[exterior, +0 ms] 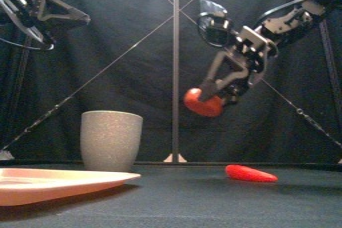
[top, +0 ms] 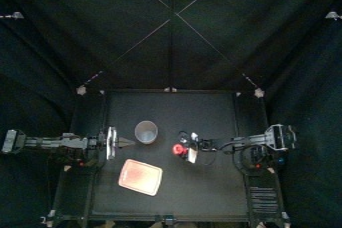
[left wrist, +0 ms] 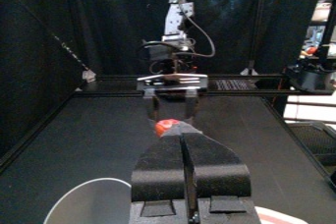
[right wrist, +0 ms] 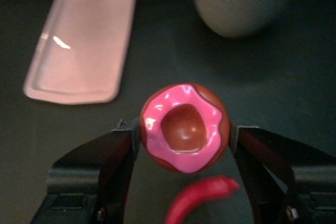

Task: Pick the donut then place it on the pink plate
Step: Place donut on the pink plate

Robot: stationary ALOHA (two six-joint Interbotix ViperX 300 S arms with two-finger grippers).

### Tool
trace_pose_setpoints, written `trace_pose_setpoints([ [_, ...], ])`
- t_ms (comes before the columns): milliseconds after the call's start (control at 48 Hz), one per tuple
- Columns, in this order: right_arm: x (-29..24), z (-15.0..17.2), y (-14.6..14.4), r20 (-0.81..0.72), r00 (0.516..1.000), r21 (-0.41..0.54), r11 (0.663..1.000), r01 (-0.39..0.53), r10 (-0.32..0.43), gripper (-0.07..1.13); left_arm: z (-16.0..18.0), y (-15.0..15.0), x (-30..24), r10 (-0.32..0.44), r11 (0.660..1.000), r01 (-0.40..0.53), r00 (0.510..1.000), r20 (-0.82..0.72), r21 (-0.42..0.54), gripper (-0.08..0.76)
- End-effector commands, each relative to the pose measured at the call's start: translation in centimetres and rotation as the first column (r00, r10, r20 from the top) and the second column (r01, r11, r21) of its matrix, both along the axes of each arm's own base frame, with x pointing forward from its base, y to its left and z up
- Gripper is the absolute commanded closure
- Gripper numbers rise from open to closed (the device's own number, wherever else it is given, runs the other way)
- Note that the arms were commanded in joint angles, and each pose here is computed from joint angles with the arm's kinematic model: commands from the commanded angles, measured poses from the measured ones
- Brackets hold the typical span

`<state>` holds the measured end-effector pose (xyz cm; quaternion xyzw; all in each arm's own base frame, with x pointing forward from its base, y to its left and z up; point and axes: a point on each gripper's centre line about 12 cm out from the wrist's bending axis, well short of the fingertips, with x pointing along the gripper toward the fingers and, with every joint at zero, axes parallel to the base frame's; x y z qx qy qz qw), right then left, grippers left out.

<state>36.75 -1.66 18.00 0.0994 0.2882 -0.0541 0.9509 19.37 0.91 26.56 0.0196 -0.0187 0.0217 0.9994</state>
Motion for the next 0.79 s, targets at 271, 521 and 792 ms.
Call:
trace_pose_setpoints([
  [271, 10.9, -0.7, 6.0, 0.077, 0.992, 0.036, 0.994, -0.105, 0.102, 0.35, 0.4, 0.7, 0.1, 0.036, 0.999, -0.035, 0.999, 0.014, -0.013, 0.660],
  [521, 15.2, -2.0, 7.9, 0.007, 0.991, 0.070, 0.988, -0.136, 0.136, 0.28, 0.3, 0.9, 0.1, 0.049, 0.999, -0.049, 0.999, 0.011, -0.014, 0.660],
  [792, 17.1, -3.1, 10.0, -0.019, 0.986, 0.096, 0.982, -0.163, 0.165, 0.12, 0.1, 1.0, 0.0, 0.052, 0.999, -0.052, 0.999, 0.007, -0.016, 0.660],
])
